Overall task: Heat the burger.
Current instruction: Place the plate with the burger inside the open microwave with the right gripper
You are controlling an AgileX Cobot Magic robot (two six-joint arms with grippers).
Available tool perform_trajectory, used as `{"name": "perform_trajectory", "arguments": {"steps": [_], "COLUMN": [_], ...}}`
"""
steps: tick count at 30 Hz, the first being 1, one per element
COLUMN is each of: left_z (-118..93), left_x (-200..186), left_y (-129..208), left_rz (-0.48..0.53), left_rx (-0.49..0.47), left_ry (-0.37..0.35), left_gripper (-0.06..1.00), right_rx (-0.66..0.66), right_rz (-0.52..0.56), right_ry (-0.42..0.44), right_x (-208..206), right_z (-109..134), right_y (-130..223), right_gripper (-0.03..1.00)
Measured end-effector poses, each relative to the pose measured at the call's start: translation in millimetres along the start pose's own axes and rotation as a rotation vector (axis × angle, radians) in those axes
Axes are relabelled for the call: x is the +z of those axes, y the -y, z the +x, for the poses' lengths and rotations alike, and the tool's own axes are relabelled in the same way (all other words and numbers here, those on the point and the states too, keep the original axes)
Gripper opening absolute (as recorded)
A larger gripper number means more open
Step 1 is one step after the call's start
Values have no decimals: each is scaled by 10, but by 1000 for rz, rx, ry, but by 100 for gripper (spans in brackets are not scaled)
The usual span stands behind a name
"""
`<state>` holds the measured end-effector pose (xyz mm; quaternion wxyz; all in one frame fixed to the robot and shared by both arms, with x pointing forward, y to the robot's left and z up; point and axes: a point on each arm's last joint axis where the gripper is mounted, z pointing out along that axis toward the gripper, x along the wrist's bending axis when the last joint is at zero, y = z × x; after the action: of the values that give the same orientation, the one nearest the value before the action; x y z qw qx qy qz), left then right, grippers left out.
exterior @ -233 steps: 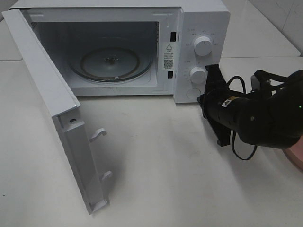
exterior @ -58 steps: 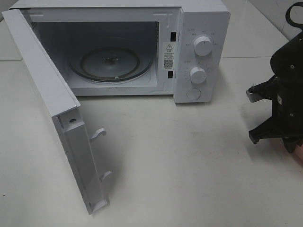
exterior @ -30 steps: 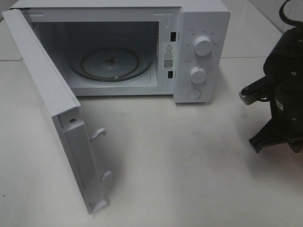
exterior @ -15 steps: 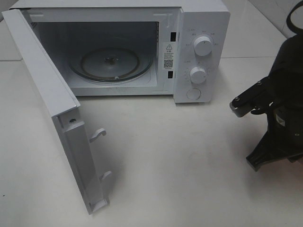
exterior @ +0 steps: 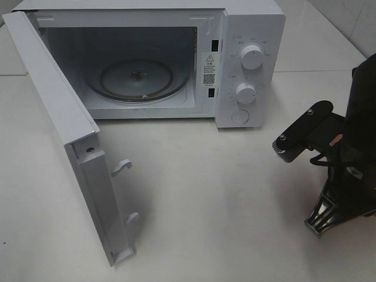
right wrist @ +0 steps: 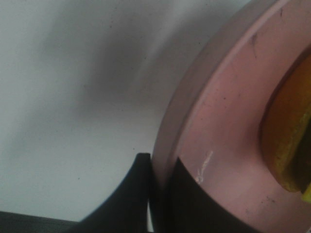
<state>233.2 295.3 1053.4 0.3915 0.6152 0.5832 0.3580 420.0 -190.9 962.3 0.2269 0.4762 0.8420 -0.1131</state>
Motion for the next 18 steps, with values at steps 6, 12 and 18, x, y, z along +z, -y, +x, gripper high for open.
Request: {"name": "perform_trajectory", "arguments": {"steps": [6, 12, 18], "left_z": [0, 0, 0], "left_x": [0, 0, 0], "left_y": [0, 0, 0], "left_rz": [0, 0, 0], "left_rx": [0, 0, 0], "left_ry": [0, 0, 0], "left_gripper": [97, 97, 97], "right_rx": [-77, -173, -258], "right_rz": [-18, -63, -100], "right_ry": [22, 27, 33], "right_x": [-118, -227, -316], "right_z": [130, 318, 470], "right_y": [61, 107, 157], "right_gripper": [6, 6, 6]}}
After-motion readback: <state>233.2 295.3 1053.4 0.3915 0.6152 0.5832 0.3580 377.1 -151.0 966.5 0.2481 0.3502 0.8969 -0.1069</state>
